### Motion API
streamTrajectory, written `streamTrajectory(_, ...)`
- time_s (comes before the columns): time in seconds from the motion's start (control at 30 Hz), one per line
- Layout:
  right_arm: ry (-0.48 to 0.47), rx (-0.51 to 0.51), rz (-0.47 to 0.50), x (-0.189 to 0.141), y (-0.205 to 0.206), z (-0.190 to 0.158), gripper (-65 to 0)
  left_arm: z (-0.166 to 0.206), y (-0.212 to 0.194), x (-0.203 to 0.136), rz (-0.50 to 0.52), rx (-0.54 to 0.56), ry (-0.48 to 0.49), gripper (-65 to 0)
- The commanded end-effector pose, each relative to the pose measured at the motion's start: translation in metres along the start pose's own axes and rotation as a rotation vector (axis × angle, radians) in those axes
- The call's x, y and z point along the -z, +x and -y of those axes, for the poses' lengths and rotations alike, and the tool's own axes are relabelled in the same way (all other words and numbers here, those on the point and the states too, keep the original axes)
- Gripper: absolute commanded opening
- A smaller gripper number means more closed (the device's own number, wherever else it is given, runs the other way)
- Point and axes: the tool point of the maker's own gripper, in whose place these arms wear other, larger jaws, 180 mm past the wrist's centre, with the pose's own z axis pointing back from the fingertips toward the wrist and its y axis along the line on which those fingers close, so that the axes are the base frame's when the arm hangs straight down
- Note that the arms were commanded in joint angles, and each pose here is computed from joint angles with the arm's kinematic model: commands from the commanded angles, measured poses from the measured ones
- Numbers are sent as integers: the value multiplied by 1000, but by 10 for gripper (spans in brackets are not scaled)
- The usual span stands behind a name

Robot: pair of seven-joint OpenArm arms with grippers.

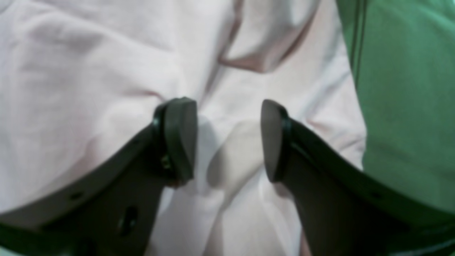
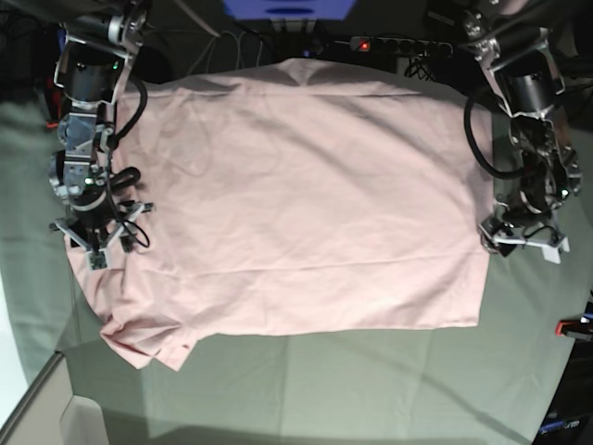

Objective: Layout the t-shirt on the table in an organized manner, then fold the t-shirt properly
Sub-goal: 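Grasp opposite shirt edges with both grippers and pull them apart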

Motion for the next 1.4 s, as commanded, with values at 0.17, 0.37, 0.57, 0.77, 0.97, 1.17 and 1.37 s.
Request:
streamTrajectory(0.17,-23,-8,48,1,18,11,-381,38,-32,6,-122,111,-55,-324)
streamTrajectory(0.37,-25,-10,50,0,19,12,-381,50,-40,7,-131,112,-75,-477)
streamTrajectory(0.57,-27,-10,56,2,22,14,-381,57,-29,8,-112,115,-85,-650)
streamTrajectory(0.77,-41,-6,96,7,46,22,-380,67,3,9,-62,126,-97,-648)
streamTrajectory(0.97,-76,-14,144,10,74,41,-379,97,70,8,34,124,-135,-648)
streamTrajectory(1.17,-168,48,182,6,92,87,-379,115,118,15,97,82,-148,-648)
streamTrajectory(1.37,-163,134,66,18,46,103,-379,112,129,19,150,63,-142,-648)
